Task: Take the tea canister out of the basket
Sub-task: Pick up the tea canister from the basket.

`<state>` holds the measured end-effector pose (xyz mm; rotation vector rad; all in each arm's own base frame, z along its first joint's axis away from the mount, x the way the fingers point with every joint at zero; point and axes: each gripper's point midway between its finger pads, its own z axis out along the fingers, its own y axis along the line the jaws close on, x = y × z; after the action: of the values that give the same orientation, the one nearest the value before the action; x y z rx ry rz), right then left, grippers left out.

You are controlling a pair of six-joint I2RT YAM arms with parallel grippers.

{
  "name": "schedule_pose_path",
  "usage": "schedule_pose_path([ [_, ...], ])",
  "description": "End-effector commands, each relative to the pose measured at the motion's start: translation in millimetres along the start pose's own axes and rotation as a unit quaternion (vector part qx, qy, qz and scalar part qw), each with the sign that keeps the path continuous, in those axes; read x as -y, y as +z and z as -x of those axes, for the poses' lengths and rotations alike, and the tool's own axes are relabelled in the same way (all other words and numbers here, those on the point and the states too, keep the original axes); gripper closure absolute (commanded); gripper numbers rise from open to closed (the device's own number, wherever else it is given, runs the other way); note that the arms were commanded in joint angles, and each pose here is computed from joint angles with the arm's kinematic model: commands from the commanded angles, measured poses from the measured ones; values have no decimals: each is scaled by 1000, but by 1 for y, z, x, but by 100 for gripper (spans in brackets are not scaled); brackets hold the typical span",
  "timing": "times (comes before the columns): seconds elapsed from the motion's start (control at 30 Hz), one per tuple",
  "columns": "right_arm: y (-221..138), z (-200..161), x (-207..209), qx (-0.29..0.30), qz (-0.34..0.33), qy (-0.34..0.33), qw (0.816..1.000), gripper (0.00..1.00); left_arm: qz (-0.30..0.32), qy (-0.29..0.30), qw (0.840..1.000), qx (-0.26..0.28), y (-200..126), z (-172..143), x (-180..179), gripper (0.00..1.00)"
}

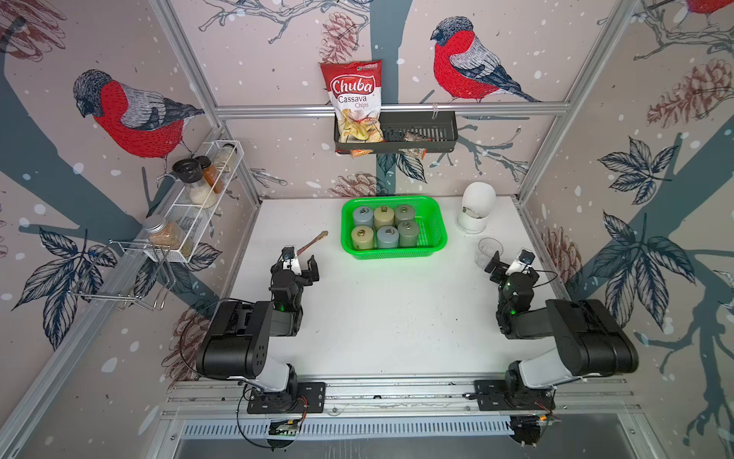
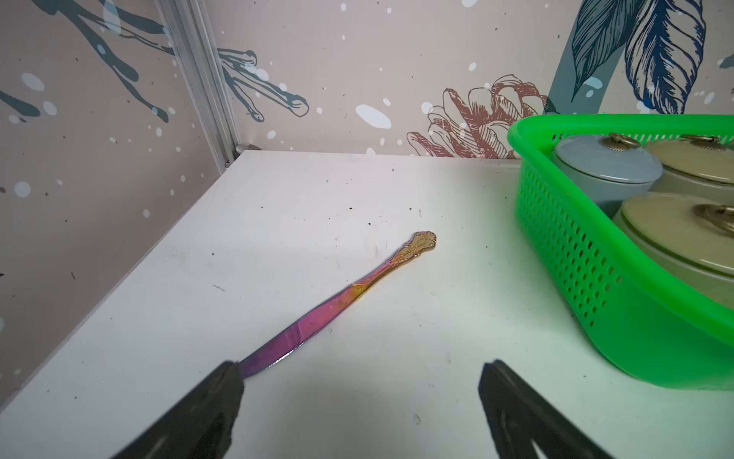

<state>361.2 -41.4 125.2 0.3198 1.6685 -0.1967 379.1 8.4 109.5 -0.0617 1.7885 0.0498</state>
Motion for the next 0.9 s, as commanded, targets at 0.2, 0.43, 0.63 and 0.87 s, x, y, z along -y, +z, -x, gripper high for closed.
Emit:
schedule_pose_path([
  [0.2,1,4,-1,7,3,3,1000,0,1,3,1000,24,0,12,-1,3],
  [0.43,3,7,0,2,1,6,1000,0,0,3,1000,25,-1,12,0,4],
  [0.63,-6,29,-30,11,25,-53,998,0,-19,15,999,24,-1,30,7,4],
  [0.87,-34,69,-107,19,133,-87,987,0,-57,-8,996,69,-33,103,39,4],
])
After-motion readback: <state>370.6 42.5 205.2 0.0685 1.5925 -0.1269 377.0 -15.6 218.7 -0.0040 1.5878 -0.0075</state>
